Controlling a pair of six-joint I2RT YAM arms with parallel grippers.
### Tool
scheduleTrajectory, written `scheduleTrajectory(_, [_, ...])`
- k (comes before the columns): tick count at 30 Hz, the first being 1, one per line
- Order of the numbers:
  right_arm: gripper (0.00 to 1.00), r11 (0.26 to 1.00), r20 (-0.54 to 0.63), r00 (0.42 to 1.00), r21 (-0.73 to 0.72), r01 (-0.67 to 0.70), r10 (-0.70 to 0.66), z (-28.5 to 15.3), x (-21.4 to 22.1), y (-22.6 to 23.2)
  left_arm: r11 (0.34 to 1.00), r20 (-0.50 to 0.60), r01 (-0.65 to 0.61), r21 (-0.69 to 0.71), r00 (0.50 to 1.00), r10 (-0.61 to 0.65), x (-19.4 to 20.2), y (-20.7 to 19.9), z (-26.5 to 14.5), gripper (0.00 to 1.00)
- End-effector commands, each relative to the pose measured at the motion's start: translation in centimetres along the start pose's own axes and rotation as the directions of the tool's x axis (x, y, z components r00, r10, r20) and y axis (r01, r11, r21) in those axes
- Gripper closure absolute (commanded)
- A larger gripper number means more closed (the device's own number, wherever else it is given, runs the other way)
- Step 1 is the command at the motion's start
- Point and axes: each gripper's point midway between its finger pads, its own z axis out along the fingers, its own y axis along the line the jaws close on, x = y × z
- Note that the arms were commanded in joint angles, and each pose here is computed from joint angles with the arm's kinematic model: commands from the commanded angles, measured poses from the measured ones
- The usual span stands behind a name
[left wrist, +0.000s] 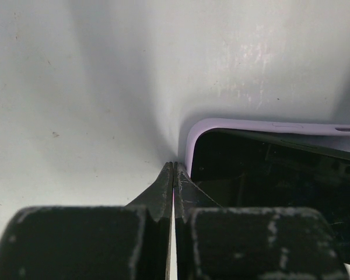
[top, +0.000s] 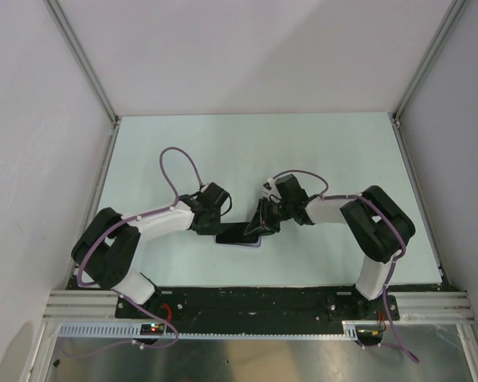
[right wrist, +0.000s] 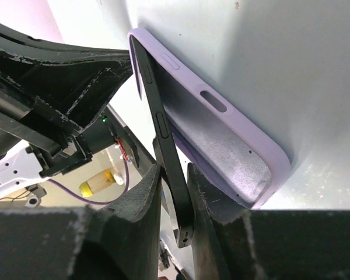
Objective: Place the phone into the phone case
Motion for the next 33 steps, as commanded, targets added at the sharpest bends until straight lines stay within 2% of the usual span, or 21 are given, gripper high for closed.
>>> scheduleTrajectory(1, [0.73, 0.988, 0.080, 0.996, 0.151, 0.020, -0.032, 0.0, -1.1, -2.2, 0.994, 0.031, 0.005, 0.114, 0.999, -0.009, -0.6, -2.9, 0.0, 1.00])
scheduleTrajectory(15, [0.57, 0.976, 0.141, 0.986, 0.209, 0.058, -0.089, -2.6, -2.7, -1.5, 0.994, 0.028, 0.004, 0.107, 1.000, -0.007, -0.5, -2.7, 0.1, 1.00])
scheduleTrajectory(23, [0.49, 0.952, 0.179, 0.972, 0.289, 0.097, -0.153, -4.2, -3.7, -0.9, 0.994, 0.033, 0.004, 0.107, 0.999, -0.007, -0.5, -2.7, 0.0, 1.00])
scheduleTrajectory(33, [0.46, 0.905, 0.234, 0.948, 0.411, 0.106, -0.218, -6.4, -4.6, -1.0, 0.993, 0.044, -0.001, 0.119, 0.999, -0.004, -0.7, -2.8, -0.4, 1.00])
